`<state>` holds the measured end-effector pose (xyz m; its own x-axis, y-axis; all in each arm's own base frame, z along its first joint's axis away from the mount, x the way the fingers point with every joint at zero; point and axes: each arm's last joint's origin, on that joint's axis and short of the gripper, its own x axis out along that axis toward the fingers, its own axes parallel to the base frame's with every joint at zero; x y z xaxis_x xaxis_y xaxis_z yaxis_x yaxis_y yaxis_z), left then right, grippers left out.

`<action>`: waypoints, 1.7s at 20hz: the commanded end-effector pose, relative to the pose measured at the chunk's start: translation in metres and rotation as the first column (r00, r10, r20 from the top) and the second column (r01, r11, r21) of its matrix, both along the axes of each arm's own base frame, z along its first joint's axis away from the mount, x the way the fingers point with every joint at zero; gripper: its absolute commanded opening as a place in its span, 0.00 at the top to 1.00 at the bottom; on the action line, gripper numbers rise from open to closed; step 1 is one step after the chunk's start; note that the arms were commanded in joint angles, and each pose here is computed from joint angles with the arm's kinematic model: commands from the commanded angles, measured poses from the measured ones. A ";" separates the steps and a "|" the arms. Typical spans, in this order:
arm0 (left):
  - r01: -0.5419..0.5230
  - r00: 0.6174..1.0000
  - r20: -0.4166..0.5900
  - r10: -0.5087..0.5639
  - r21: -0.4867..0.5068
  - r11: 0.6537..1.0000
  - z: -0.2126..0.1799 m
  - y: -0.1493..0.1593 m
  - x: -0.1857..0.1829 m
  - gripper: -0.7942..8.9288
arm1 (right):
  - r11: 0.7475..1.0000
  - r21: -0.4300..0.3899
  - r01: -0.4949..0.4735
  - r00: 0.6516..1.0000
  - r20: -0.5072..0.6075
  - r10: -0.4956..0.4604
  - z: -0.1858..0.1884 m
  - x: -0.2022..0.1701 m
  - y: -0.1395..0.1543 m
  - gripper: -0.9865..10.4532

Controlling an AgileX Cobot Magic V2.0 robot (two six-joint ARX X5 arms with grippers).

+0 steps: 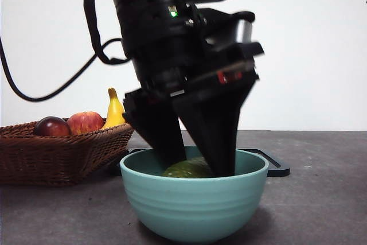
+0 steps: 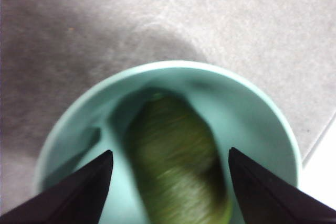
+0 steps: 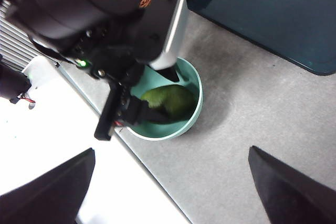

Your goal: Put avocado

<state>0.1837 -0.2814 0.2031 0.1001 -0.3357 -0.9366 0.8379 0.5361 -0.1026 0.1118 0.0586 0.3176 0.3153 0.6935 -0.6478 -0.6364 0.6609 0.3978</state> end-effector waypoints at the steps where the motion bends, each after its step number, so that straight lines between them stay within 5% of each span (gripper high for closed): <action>1: -0.024 0.998 0.063 0.030 -0.101 0.995 0.034 0.004 0.003 0.55 | 1.000 0.006 -0.005 1.000 0.021 0.005 0.005 0.001 0.001 0.50; 10: -0.198 0.920 0.240 0.311 -0.402 0.894 0.139 0.103 0.012 0.56 | 1.000 -0.009 0.009 1.000 0.027 -0.009 0.005 0.002 0.001 0.50; 16: -0.282 0.893 0.181 0.412 -0.488 0.826 0.148 0.167 0.000 0.57 | 1.000 -0.001 0.013 0.999 0.040 -0.012 0.006 0.005 0.002 0.50; 24: -0.293 0.955 -0.082 0.286 -0.428 0.855 0.084 0.194 -0.051 0.57 | 1.000 -0.019 0.021 0.999 -0.027 -0.021 -0.007 0.037 0.014 0.50; 34: -0.271 0.962 -0.080 0.262 -0.427 0.863 0.086 0.199 -0.061 0.57 | 0.981 -0.176 -0.085 0.988 -0.138 0.061 -0.057 0.083 0.070 0.56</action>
